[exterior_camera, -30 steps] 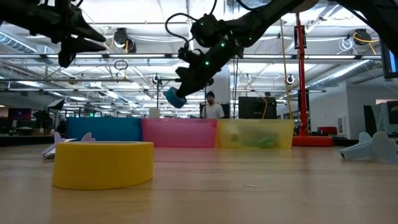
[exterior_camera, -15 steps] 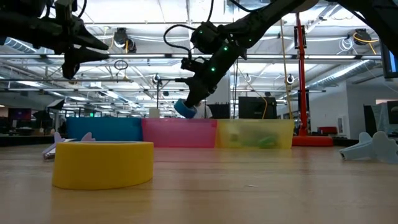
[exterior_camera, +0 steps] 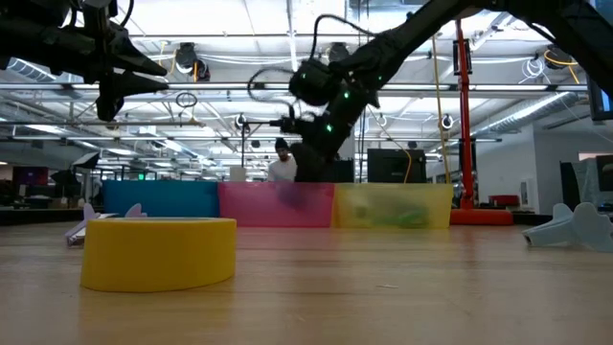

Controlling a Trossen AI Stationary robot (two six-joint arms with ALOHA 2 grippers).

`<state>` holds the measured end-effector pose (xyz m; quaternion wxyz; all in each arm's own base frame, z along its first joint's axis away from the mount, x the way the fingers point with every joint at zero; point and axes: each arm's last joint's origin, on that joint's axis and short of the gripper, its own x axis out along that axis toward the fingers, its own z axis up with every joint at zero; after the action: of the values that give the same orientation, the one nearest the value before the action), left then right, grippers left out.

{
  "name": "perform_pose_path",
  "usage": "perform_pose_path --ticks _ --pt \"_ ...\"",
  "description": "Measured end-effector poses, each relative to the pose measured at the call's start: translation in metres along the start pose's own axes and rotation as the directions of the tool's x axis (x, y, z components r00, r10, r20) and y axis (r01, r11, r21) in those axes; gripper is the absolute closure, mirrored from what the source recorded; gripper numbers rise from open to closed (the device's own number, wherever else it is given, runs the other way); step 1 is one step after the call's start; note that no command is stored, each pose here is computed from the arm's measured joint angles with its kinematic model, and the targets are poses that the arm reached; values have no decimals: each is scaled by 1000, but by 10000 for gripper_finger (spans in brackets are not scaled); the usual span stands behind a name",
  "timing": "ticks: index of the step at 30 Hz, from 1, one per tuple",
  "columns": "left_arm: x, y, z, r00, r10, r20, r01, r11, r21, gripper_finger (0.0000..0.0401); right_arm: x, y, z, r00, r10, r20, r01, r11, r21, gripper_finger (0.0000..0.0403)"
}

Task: Pick and place Stapler, Stapler remover, tape
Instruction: Put the blue tape into the red bin, then put the red tape into the red bin

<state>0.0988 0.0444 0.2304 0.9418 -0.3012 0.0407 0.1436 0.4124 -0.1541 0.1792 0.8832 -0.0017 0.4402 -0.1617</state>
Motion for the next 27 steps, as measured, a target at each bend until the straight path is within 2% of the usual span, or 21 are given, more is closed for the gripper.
perform_pose_path --ticks 2,7,17,27 --pt "0 0 0 1000 0 0 0 1000 1 290 3 1 -5 999 5 -35 -5 1000 1 367" --pt "0 0 0 1000 0 0 0 1000 0 290 -2 0 1 1000 -4 8 4 1000 8 353" --pt "0 0 0 1000 0 0 0 1000 -2 290 0 -1 1 1000 -9 19 8 1000 10 324" --pt "0 0 0 1000 0 0 0 1000 -11 290 0 -3 1 1000 -13 21 12 999 30 267"
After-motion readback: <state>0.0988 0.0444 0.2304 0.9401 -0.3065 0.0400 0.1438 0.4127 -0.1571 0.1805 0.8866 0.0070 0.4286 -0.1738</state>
